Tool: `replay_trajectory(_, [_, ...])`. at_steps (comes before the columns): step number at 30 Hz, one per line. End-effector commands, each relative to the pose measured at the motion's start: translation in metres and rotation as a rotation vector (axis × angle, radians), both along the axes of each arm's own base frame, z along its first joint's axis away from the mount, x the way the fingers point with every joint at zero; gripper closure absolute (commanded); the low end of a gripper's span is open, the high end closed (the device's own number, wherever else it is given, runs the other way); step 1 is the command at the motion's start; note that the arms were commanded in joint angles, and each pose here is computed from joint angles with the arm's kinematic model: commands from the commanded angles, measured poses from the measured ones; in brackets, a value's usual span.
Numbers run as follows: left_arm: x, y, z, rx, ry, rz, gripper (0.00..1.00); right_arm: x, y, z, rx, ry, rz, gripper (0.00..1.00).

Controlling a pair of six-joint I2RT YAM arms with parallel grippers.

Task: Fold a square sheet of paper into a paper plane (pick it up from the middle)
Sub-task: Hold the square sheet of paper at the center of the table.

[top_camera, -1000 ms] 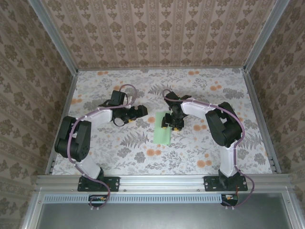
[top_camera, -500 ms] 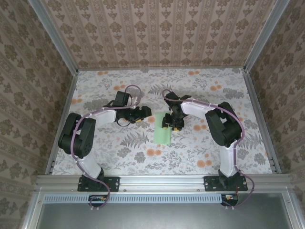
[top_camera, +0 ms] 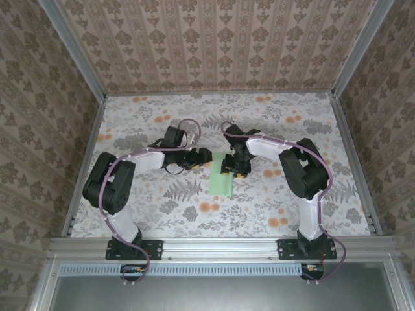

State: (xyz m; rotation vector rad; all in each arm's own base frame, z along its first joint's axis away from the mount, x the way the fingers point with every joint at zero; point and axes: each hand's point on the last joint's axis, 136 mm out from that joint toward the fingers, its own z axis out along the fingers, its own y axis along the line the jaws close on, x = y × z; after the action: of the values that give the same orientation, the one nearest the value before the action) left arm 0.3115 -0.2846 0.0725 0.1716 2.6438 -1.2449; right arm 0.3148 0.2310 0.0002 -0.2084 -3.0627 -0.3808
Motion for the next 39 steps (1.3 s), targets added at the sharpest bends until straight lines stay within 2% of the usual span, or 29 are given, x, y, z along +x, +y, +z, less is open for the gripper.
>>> replay_trajectory(1, [0.001, -0.001, -0.009, 0.003, 0.019, 0.012, 0.31, -0.057, -0.065, -0.113, -0.294, 0.202, 0.043, 0.47])
replay_trajectory(10, [-0.001, -0.007, -0.009, -0.009, 0.028, 0.001, 0.33, -0.055, -0.062, -0.115, -0.286, 0.204, 0.043, 0.43])
replay_trajectory(21, [-0.003, -0.017, -0.009, -0.023, 0.048, -0.023, 0.48, -0.058, -0.064, -0.119, -0.302, 0.228, 0.025, 0.41])
replay_trajectory(39, [-0.011, -0.033, -0.019, -0.027, 0.089, -0.075, 0.66, -0.062, -0.067, -0.125, -0.321, 0.250, 0.027, 0.40])
